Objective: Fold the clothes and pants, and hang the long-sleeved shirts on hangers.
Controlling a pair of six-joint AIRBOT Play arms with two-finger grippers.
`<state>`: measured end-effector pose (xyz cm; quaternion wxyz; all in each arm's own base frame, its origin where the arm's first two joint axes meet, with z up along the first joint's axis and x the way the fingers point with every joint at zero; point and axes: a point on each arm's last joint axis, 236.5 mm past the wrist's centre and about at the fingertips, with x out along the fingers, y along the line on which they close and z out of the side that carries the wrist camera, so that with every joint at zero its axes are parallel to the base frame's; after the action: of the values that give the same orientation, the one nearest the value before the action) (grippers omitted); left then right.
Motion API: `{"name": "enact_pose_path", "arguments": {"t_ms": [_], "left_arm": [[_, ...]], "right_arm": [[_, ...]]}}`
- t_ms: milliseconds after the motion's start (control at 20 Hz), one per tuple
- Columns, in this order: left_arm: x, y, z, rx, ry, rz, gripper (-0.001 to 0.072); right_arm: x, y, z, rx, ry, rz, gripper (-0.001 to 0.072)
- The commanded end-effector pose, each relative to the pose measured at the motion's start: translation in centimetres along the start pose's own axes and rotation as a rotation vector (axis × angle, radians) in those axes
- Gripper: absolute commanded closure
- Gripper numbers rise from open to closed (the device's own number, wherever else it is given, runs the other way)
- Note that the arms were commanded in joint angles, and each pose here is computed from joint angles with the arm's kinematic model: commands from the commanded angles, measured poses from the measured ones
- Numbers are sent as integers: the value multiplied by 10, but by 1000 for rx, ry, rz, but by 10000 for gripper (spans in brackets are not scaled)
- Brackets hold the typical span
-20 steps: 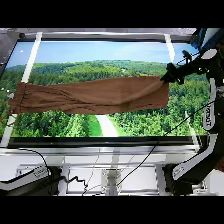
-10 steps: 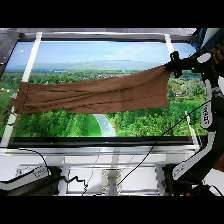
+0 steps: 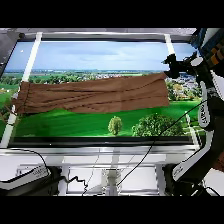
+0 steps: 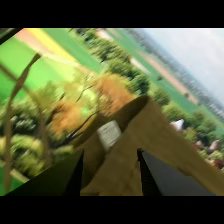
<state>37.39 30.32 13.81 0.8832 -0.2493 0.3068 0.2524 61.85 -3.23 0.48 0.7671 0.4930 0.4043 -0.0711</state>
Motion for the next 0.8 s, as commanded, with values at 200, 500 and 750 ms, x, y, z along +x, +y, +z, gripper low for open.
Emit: {"name": "enact_pose_path", "arguments": {"t_ms": [200,500,750], "left_arm": [[-32,135,-115,-323,408,190,2],[27,74,-136,-467,268,-199,-1],[78,42,-184,-452,347,-226,-1]], "right_arm": [[-9,3,-8,-184,30,-8,117],[-9,5,-15,-170,58,0,117],[-11,18,-26,-118,102,57,117]]}}
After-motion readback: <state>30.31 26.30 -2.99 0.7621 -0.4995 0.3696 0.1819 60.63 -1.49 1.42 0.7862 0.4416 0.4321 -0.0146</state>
